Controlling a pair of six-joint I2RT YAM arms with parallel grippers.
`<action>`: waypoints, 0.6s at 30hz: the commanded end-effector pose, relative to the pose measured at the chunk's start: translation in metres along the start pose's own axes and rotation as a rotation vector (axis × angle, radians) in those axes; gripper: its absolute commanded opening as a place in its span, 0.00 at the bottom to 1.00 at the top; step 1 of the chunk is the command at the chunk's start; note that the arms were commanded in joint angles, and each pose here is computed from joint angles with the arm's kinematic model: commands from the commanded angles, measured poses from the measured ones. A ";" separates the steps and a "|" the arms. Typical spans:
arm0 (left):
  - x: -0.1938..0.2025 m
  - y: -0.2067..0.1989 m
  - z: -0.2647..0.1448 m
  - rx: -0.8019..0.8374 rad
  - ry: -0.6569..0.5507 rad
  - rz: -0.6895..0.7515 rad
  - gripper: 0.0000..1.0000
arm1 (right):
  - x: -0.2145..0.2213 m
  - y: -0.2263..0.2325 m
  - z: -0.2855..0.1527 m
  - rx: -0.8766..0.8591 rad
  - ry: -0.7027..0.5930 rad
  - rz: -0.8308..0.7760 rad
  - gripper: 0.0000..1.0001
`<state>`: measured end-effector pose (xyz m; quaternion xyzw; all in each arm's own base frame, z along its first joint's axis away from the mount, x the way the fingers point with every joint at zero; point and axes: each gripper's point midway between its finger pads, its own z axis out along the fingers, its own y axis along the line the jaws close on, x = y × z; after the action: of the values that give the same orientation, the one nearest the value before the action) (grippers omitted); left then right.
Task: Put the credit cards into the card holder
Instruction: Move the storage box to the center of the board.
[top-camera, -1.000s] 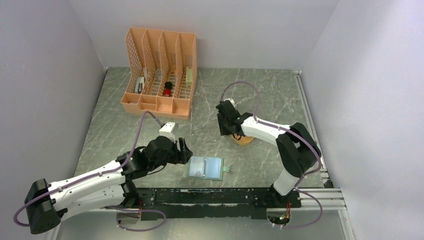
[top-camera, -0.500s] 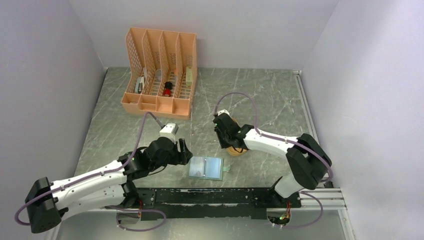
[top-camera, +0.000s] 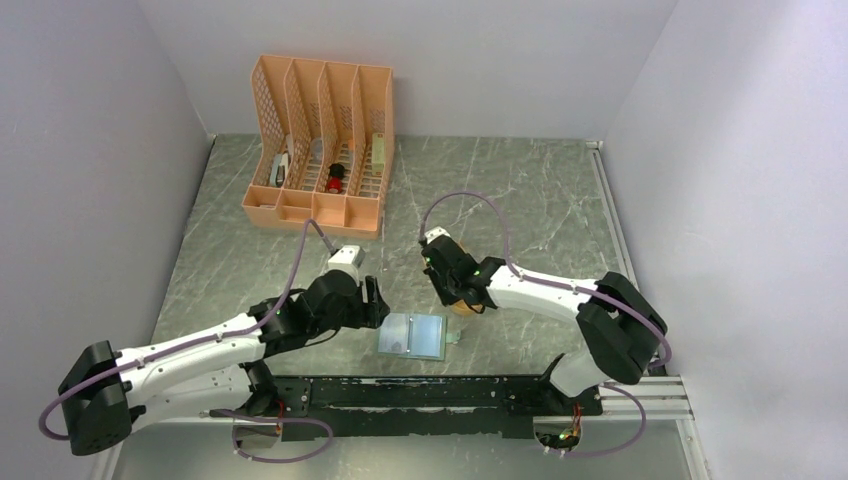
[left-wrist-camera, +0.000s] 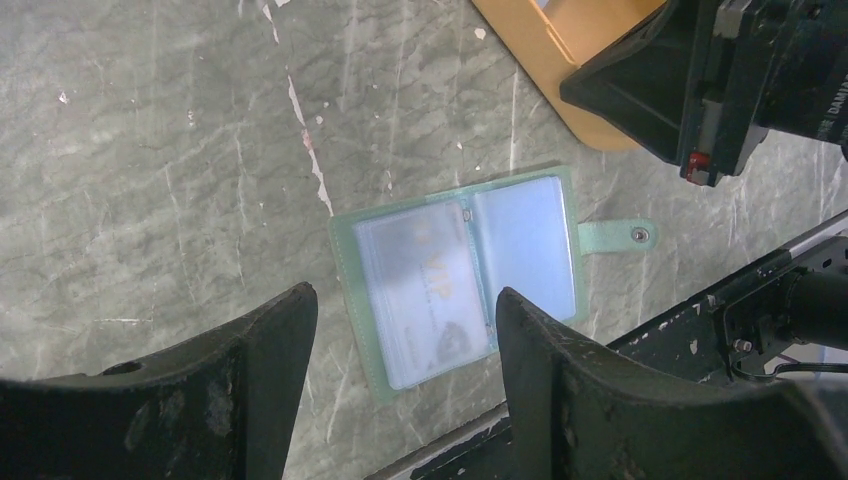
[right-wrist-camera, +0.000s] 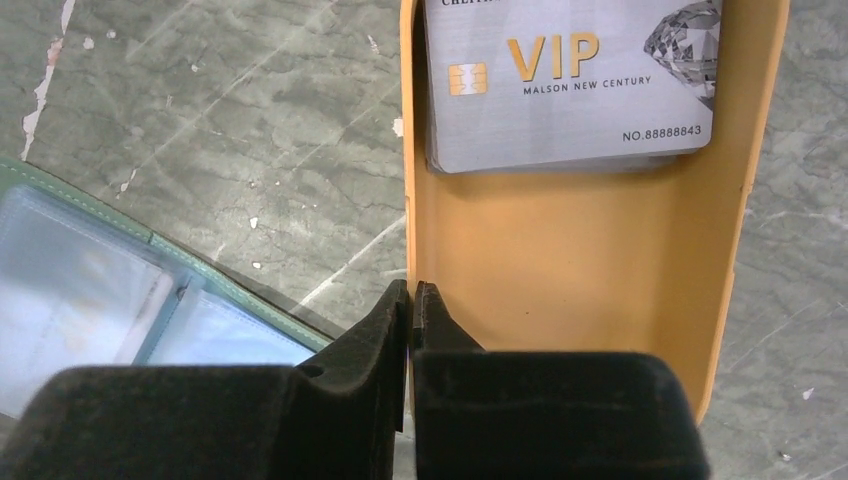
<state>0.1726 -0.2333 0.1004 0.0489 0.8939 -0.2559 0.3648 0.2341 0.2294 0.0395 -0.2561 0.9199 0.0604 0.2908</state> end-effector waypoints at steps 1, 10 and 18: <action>-0.013 -0.010 -0.004 0.038 -0.041 -0.022 0.70 | -0.014 0.000 0.001 0.021 -0.038 -0.075 0.00; -0.010 0.001 -0.012 0.015 -0.052 -0.029 0.71 | -0.034 0.013 0.003 0.011 -0.077 -0.222 0.00; -0.005 0.005 -0.014 0.024 -0.048 -0.029 0.71 | -0.020 0.023 0.015 -0.021 -0.045 -0.336 0.00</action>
<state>0.1686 -0.2266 0.1135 0.0397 0.8820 -0.2769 0.3793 0.2387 0.2512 0.0373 -0.3755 0.8750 0.0257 0.3044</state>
